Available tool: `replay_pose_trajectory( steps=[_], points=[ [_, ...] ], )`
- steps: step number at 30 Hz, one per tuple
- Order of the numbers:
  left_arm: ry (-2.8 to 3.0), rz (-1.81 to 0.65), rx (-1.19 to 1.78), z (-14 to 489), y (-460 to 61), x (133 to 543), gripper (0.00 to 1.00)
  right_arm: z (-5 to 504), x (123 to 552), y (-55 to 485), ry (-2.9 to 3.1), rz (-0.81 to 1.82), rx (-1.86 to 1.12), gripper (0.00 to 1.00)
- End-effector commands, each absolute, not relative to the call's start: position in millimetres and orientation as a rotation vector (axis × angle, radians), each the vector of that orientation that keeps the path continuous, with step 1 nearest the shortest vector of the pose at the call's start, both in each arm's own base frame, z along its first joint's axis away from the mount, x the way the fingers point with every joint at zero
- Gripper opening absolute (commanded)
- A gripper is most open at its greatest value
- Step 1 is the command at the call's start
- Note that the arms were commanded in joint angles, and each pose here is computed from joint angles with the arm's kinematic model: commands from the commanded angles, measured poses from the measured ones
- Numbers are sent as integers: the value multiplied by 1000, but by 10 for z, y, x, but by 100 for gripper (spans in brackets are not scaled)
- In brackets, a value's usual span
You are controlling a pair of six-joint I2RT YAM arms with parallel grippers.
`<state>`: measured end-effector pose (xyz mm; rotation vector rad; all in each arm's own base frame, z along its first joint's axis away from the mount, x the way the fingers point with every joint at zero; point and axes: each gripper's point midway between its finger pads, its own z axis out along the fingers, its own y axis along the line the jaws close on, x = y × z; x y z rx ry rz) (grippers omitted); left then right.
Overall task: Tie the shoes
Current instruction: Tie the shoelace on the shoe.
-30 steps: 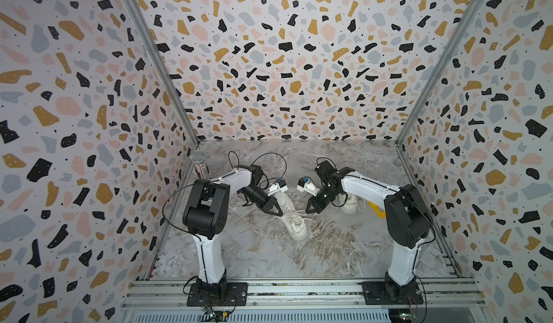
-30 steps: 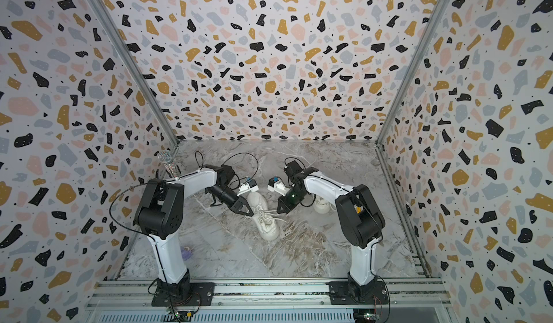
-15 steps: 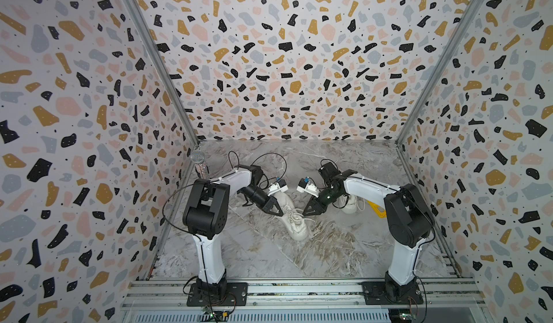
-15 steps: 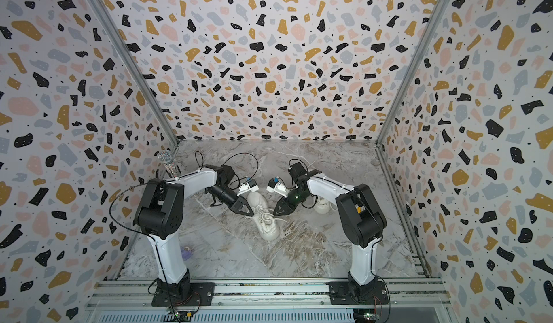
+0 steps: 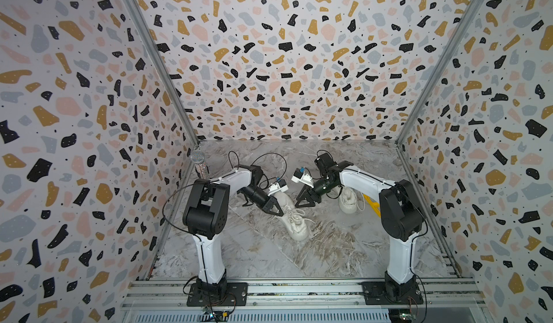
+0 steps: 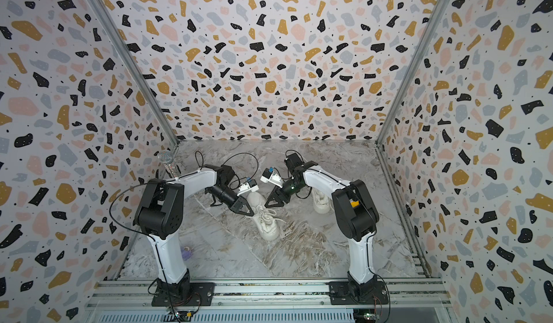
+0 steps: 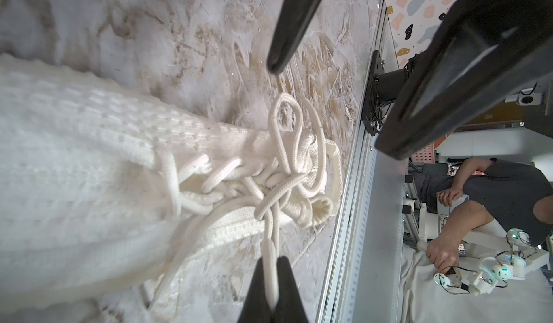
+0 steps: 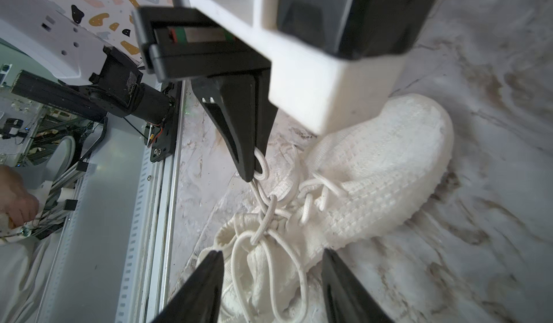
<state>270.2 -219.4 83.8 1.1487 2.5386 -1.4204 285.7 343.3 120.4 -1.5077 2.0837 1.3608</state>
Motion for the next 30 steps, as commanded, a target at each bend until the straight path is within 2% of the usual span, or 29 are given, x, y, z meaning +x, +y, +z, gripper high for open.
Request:
replay_pose_trajectory(
  steps=[1, 12, 19, 26, 30],
  points=[
    [2532, -1440, 1138, 921, -2192, 2740, 0, 1326, 2714, 3449, 2048, 1461, -1566, 54],
    [2536, -1439, 1142, 904, -2183, 2721, 0, 1191, 2743, 3477, 2081, 1494, -1591, 44],
    [2536, -1443, 1143, 897, -2183, 2712, 0, 1106, 2775, 3485, 2104, 1483, -1595, 44],
    [2537, -1444, 1143, 894, -2182, 2708, 0, 1060, 2769, 3497, 2120, 1488, -1597, 38],
    [2539, -1443, 1143, 887, -2176, 2704, 0, 1049, 2771, 3504, 2123, 1493, -1593, 27]
  ],
)
